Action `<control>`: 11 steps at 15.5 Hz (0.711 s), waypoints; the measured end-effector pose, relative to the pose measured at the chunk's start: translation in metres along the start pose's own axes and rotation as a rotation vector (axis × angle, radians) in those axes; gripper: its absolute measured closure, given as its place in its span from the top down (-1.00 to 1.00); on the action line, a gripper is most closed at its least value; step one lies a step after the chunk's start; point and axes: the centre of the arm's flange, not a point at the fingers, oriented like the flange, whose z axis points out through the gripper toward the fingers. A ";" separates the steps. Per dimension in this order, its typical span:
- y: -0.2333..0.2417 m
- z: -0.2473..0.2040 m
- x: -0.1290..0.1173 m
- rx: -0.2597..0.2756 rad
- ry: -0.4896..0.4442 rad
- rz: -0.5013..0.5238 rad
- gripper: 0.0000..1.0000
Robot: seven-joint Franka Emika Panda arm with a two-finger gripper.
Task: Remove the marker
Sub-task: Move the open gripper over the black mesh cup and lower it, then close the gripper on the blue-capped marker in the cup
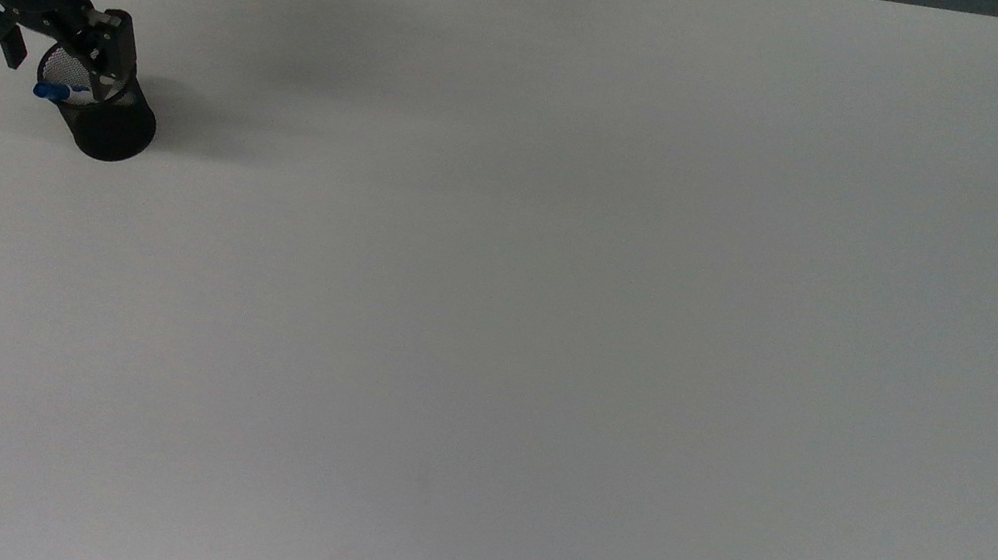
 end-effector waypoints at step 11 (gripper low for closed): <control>0.007 0.028 0.002 -0.009 0.017 -0.020 -0.47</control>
